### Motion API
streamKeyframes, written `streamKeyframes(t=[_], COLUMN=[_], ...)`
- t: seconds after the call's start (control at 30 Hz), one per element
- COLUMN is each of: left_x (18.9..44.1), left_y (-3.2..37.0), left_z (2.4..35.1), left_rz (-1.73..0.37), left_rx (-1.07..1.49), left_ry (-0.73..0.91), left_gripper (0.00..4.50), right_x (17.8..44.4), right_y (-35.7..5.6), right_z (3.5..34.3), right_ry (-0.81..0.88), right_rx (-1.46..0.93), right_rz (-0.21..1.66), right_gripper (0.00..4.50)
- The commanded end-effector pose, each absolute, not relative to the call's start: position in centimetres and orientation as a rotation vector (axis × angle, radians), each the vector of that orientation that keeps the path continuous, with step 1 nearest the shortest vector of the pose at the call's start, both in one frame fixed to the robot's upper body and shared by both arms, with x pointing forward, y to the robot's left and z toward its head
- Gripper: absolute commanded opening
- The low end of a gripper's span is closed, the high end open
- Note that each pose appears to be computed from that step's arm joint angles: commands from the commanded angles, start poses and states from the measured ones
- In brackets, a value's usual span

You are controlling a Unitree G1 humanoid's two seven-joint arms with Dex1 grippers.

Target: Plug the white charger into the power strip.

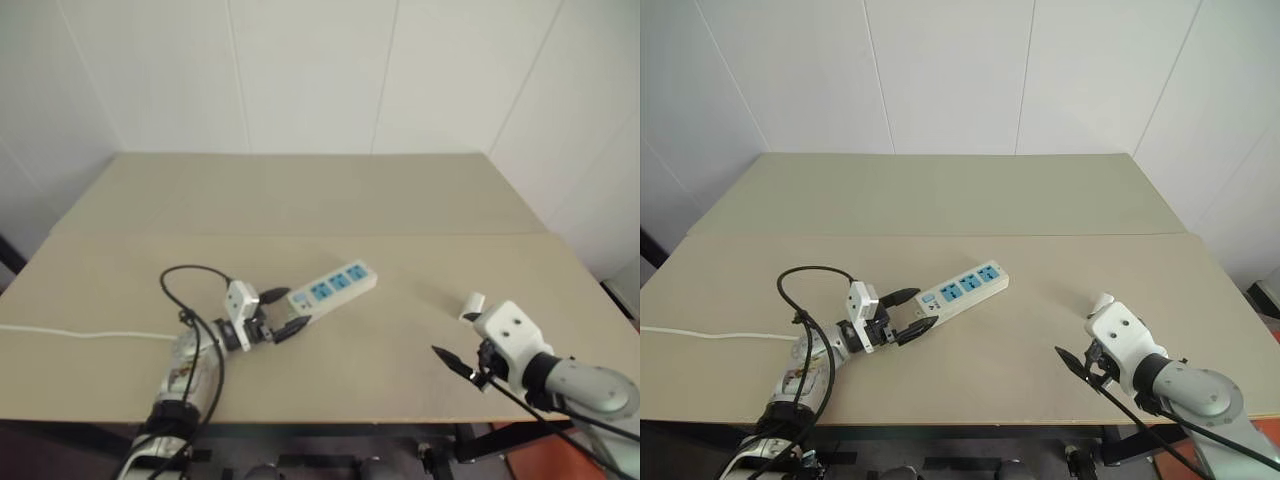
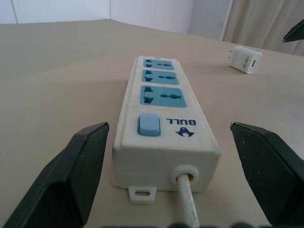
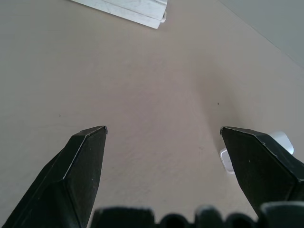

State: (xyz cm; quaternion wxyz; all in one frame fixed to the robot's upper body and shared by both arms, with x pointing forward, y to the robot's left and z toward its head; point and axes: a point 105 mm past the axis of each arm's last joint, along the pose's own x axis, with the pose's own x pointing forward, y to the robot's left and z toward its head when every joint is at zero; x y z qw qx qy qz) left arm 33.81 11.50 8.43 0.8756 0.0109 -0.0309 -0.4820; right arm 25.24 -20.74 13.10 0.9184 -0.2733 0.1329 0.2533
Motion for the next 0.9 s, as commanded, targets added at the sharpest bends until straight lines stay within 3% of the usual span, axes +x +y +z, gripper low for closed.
streamKeyframes(t=[0.03, 0.5, 0.7, 0.9], left_x=[34.0, 34.6, 34.8, 34.1], left_y=[11.1, 10.3, 10.1, 9.8], left_z=[8.8, 8.0, 7.9, 8.3], left_rz=[-1.019, -1.02, -1.009, -1.074], left_rx=[0.06, 0.117, 0.091, 0.102], left_ry=[-0.076, -0.049, -0.038, -0.05], left_gripper=[4.46, 4.46, 3.21, 3.21], right_x=[25.3, 25.4, 25.5, 25.8], right_y=[-20.3, -20.3, -20.2, -20.5], right_z=[14.1, 13.9, 14.0, 14.7], right_ry=[0.23, 0.231, 0.227, 0.241], right_rx=[-0.577, -0.578, -0.577, -0.543], right_rz=[0.511, 0.501, 0.501, 0.499], right_gripper=[4.5, 4.5, 4.5, 4.5])
